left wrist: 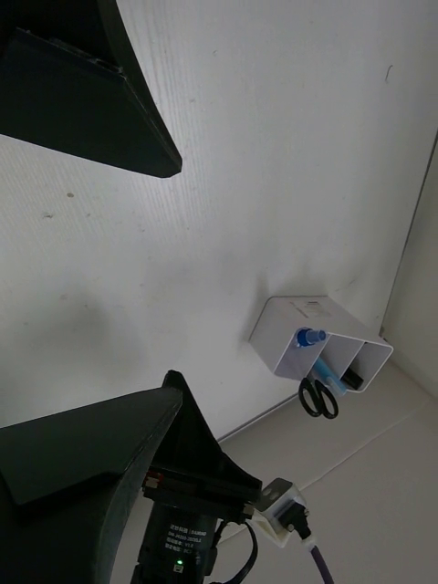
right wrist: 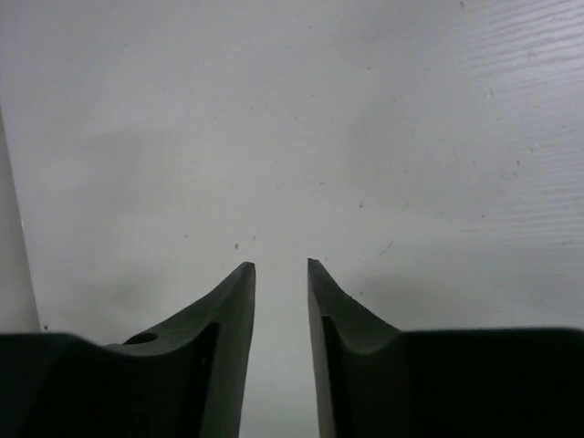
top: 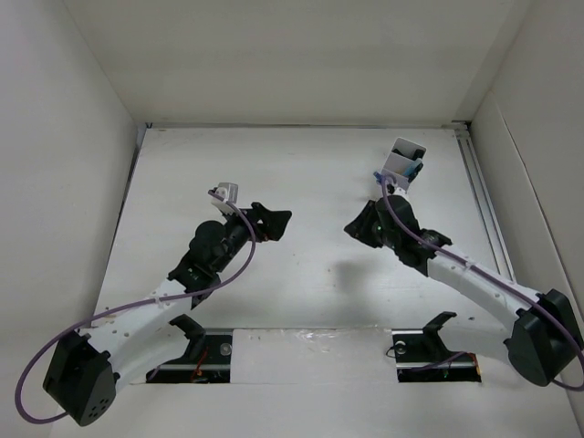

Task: Sort the stationery into containers
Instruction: Reset both arms

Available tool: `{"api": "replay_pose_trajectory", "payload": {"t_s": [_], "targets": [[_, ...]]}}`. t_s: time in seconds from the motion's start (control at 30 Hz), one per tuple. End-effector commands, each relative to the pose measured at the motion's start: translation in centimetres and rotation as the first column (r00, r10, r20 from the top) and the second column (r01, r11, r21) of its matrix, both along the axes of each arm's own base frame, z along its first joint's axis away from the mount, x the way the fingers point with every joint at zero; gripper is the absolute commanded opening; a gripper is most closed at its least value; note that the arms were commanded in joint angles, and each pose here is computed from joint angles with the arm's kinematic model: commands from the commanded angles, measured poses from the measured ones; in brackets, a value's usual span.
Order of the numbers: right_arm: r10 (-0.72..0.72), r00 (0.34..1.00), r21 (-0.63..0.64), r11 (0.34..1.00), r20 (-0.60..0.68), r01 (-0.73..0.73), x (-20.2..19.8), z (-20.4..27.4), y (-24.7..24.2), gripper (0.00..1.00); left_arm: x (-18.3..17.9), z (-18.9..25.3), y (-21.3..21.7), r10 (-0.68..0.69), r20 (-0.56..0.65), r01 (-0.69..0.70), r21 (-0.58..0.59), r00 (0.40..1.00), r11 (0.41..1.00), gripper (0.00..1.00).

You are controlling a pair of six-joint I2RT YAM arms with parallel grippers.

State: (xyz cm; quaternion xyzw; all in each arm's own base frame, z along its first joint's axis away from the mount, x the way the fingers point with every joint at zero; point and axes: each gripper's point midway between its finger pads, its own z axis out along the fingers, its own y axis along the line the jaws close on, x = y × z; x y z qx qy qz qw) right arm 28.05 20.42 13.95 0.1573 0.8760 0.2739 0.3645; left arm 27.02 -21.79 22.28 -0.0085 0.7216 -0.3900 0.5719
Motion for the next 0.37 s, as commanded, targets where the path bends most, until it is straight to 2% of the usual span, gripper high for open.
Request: {"api": "replay_pose_trajectory", "payload": {"t_s": [0.0, 0.03, 0.1, 0.23, 0.33], "targets": [[-0.074, 0.997, 0.000, 0.997, 0.026, 0.074, 0.12, 0.53, -0.97, 0.39, -0.20, 1.11, 0.19, 0.003, 0.035, -0.002, -0.034, 0.999, 0.999, 1.00], [-0.082, 0.996, 0.014, 0.997, 0.028, 0.081, 0.10, 0.85, -0.95, 0.44, -0.20, 1.11, 0.19, 0.003, 0.035, -0.002, -0.034, 0.999, 0.999, 1.00], [-0.091, 0.995, -0.003, 0.996, 0.027, 0.091, -0.16, 0.73, -1.25, 0.46, -0.20, 1.11, 0.19, 0.003, 0.035, -0.002, -0.034, 0.999, 0.999, 1.00], [-0.103, 0.994, -0.008, 0.995, 0.019, 0.104, -0.24, 0.28, -1.48, 0.47, -0.79, 1.06, -0.44, -0.051, 0.048, 0.052, -0.013, 0.998, 0.999, 1.00], [-0.111, 0.994, -0.019, 0.994, 0.015, 0.111, -0.13, -0.06, -1.60, 0.49, -0.53, 1.28, -0.20, -0.031, 0.056, 0.032, -0.018, 0.998, 0.999, 1.00]]}}
